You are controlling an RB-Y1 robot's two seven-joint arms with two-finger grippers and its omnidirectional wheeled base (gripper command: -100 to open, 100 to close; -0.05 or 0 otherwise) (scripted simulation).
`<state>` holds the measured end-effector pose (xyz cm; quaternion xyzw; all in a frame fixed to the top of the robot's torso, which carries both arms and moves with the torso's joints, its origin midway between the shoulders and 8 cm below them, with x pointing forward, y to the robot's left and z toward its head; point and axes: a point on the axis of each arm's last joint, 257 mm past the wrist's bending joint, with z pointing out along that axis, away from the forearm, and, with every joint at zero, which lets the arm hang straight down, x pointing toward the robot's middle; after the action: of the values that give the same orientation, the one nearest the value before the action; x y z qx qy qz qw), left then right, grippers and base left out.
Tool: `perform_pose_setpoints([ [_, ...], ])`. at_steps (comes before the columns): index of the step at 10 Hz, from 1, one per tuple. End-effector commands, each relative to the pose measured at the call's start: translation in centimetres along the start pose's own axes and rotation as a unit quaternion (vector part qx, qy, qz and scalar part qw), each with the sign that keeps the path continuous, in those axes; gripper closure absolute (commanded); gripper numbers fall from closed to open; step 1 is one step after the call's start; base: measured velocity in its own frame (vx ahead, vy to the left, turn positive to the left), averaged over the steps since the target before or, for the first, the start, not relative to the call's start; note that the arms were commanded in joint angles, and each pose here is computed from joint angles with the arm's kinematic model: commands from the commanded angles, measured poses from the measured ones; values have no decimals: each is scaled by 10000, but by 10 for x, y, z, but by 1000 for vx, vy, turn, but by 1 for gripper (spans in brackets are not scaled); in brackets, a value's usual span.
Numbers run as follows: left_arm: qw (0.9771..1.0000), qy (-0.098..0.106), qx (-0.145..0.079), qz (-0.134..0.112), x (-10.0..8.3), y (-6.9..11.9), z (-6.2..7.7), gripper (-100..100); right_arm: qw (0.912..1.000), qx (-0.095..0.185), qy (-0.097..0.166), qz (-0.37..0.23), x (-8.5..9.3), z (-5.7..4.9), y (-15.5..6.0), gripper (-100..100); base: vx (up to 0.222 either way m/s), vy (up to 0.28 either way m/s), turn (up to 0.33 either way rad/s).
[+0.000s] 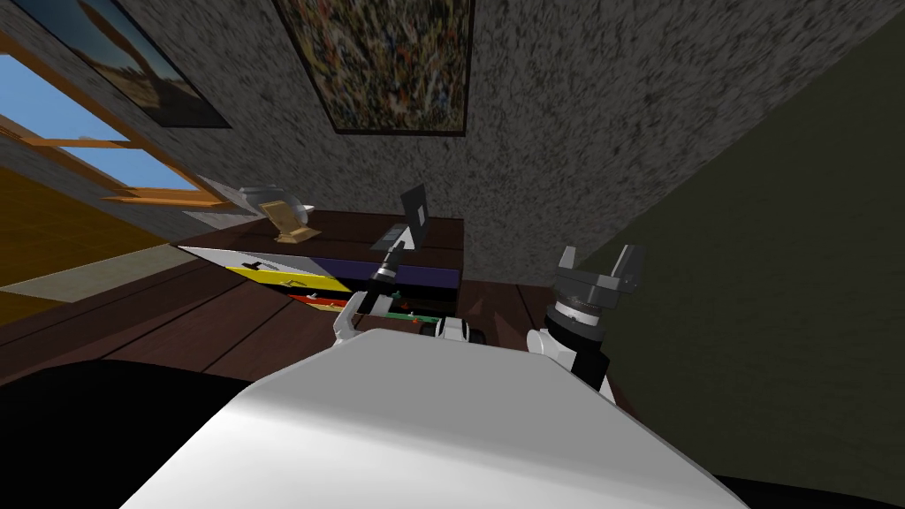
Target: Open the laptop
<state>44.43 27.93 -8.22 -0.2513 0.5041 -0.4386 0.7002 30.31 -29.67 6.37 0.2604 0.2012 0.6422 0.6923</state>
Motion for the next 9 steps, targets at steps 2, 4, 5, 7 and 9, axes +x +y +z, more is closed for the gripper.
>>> perform_pose_setpoints([
  [2,9998,-84,186,42,-9,-28,-9,100,10000,-1,0,1,0,0,0,0,4,2,-2],
  [4,9998,-135,94,107,-13,-23,-3,-100,10000,-1,0,1,0,0,0,0,3,-27,-9],
  [5,9997,-164,70,137,-16,-23,-1,-100,10000,-1,-1,2,0,0,0,0,2,-107,-17],
  [7,9995,-237,12,208,-23,-23,4,-100,10000,-1,-1,2,0,0,0,0,-8,-97,-10],
  [9,9991,-311,-46,275,-30,-24,9,-100,10000,-1,-1,2,0,0,0,0,13,-90,-15],
])
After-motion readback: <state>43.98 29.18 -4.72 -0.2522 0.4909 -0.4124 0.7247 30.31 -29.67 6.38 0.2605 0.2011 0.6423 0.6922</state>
